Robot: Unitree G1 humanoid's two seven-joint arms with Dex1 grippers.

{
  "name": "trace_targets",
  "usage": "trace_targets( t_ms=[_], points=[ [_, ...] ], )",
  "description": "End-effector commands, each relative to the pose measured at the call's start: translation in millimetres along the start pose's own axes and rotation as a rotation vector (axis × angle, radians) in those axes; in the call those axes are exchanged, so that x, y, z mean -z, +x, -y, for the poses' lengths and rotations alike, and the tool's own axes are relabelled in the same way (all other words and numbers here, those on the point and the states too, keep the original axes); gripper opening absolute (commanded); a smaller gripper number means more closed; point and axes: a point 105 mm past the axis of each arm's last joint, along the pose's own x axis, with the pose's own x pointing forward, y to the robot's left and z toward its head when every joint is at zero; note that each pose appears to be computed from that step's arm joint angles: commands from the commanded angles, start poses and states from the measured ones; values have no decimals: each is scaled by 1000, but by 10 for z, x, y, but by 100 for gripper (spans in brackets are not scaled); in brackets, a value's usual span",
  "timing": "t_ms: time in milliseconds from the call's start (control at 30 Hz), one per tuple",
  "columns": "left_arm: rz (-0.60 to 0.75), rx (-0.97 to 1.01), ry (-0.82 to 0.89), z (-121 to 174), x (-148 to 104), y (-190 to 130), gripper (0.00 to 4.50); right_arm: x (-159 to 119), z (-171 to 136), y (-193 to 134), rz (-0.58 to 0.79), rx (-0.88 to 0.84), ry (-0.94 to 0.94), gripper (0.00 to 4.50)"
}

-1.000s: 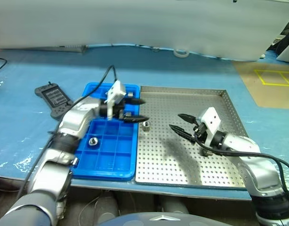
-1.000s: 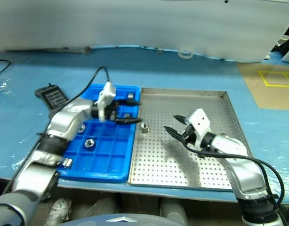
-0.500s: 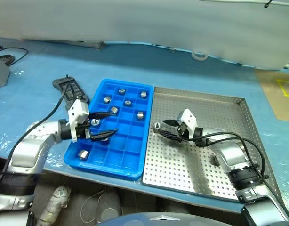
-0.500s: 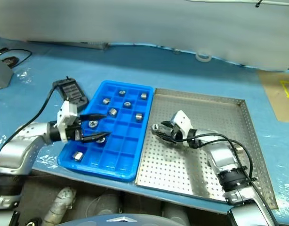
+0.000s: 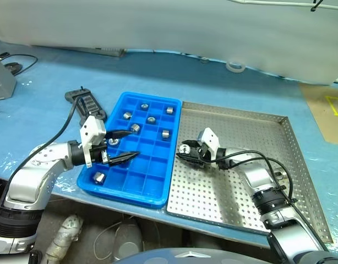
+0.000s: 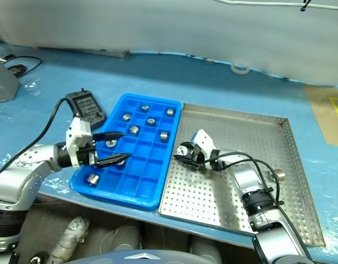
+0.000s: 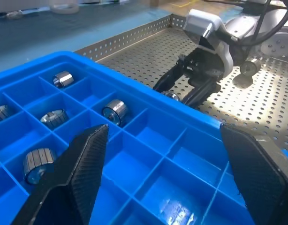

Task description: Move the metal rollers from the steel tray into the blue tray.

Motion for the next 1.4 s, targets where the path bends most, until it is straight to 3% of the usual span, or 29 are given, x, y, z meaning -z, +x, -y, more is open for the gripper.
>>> trace_targets(
  t_ms=[33,133,267,500,633,700,800,867,1000,1167,1300,1400],
  points=[
    [7,20,20,-8,-57,28,404,-75,15,-44,19,33,-26,283],
    [15,20,21,-49,-76,50,404,-144,-10,-108,45,27,-5,283],
    [17,29,26,-61,-92,83,408,-161,44,-196,24,71,-19,162],
    [32,13,33,-129,-182,38,408,-256,-16,-277,50,65,10,158],
    [44,-56,72,-317,-323,-112,408,-552,23,-320,110,74,-32,158],
    [32,-104,106,-432,-384,-231,408,-830,-1,-293,175,40,-79,158],
    [20,-201,130,-645,-470,-459,408,-1241,-99,-160,279,-34,-132,158],
    [13,-241,131,-694,-479,-570,408,-1344,-203,1,301,-106,-162,158],
    [-12,-242,117,-529,-382,-609,408,-1215,-315,304,271,-218,-110,158],
    [-23,-261,85,-304,-259,-619,408,-929,-192,588,173,-238,-91,158],
    [-3,-287,62,-182,-254,-613,408,-679,-131,640,89,-258,-176,158],
    [-1,-299,38,-94,-226,-622,408,-670,-158,637,92,-293,-180,158]
  ],
)
